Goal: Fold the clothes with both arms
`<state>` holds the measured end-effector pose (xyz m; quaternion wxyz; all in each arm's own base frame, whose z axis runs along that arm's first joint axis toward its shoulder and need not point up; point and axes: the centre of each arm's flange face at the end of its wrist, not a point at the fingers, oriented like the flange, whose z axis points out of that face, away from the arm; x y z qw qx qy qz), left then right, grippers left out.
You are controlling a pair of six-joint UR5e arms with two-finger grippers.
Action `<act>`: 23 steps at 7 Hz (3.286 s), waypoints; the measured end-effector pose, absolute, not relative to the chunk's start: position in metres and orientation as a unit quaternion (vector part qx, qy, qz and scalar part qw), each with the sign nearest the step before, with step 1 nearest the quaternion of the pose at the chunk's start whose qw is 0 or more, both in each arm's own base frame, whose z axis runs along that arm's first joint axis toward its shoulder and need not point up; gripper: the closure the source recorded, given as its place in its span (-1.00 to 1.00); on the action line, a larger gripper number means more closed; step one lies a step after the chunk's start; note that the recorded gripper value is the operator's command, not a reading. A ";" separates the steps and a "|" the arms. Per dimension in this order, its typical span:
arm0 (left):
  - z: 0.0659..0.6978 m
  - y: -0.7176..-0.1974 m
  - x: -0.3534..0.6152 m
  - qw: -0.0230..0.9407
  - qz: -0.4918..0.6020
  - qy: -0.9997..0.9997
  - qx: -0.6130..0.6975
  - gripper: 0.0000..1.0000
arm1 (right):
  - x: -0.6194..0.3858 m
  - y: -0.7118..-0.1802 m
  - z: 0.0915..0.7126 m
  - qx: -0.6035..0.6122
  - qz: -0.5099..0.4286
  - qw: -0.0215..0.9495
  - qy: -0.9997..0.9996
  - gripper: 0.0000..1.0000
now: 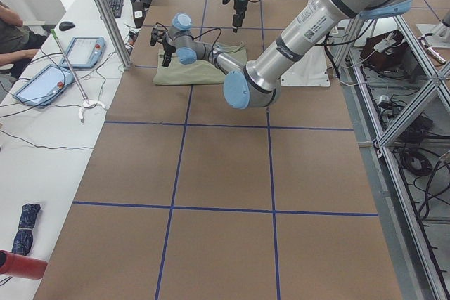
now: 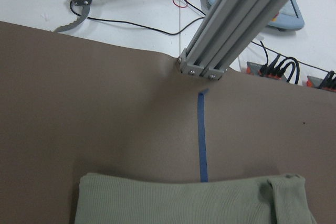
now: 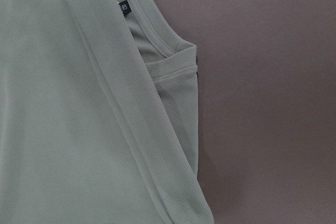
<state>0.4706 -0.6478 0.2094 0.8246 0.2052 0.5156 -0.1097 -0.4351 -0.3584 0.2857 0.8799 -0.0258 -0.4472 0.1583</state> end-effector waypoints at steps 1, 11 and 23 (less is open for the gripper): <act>0.215 -0.620 0.441 0.829 -0.088 0.515 0.199 -1.00 | -0.461 -0.364 0.270 -0.024 0.141 0.897 -0.418 -1.00; 0.208 -0.556 0.385 0.830 -0.052 0.523 0.186 -1.00 | -0.534 -0.358 0.312 0.035 -0.046 0.948 -0.314 -1.00; 0.192 -0.548 0.380 0.821 -0.054 0.540 0.179 -1.00 | -0.487 -0.407 0.291 0.082 -0.047 0.940 -0.329 -1.00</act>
